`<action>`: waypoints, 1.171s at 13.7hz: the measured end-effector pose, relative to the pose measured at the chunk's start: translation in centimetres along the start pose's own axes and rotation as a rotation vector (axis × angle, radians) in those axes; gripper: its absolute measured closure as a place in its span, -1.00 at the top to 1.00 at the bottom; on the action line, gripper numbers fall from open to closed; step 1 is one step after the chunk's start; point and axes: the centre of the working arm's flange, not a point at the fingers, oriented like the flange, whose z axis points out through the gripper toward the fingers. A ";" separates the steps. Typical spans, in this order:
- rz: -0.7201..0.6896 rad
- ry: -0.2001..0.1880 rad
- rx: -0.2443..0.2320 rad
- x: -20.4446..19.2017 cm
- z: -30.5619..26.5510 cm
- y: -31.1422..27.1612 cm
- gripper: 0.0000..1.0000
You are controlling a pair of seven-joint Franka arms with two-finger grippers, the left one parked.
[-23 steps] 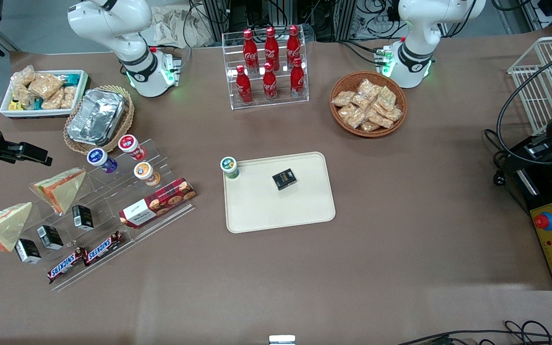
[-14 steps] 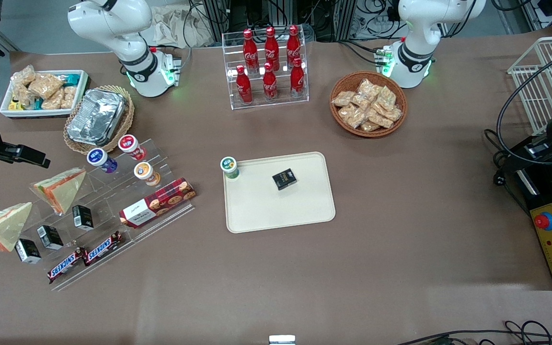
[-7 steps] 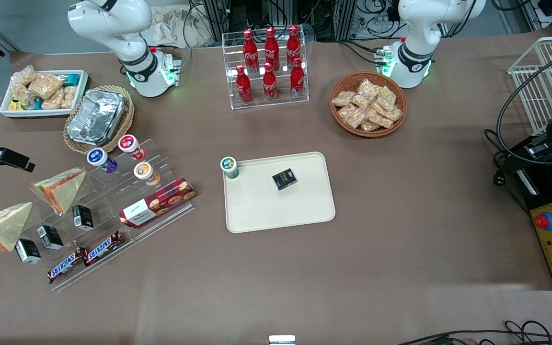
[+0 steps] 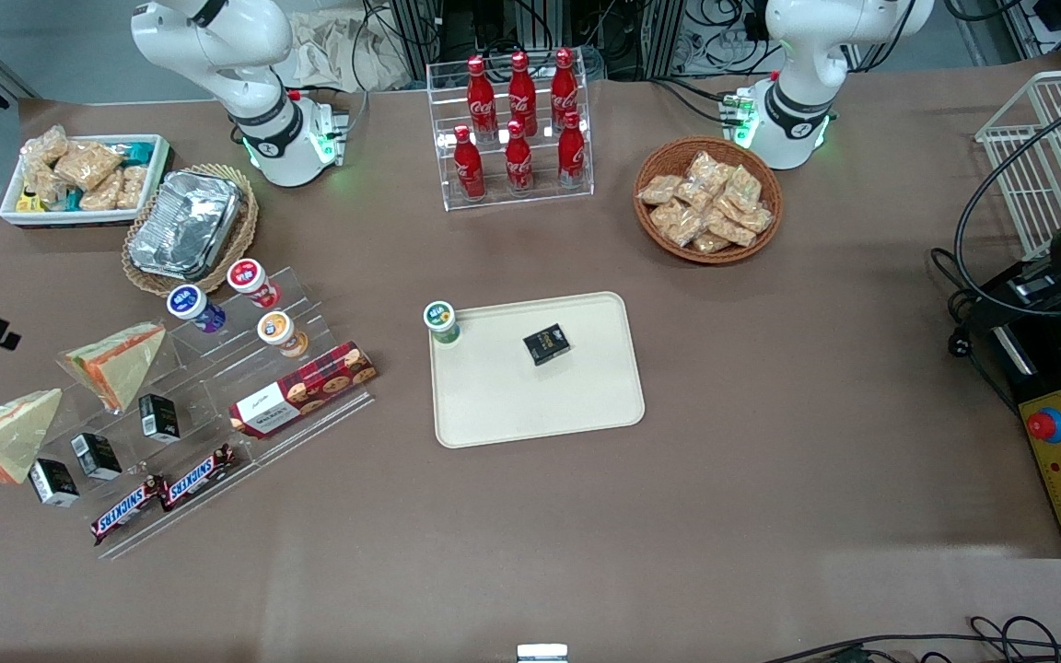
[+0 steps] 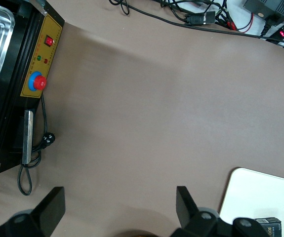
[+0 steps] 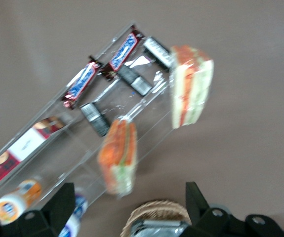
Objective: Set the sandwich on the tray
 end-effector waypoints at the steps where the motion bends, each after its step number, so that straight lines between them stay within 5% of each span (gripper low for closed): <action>1: 0.003 0.013 -0.009 0.7 1.0 0.8 0.99; 6: -0.038 0.084 -0.064 4.0 6.5 3.9 0.99; 16: -0.064 0.104 -0.097 6.2 11.3 4.1 0.99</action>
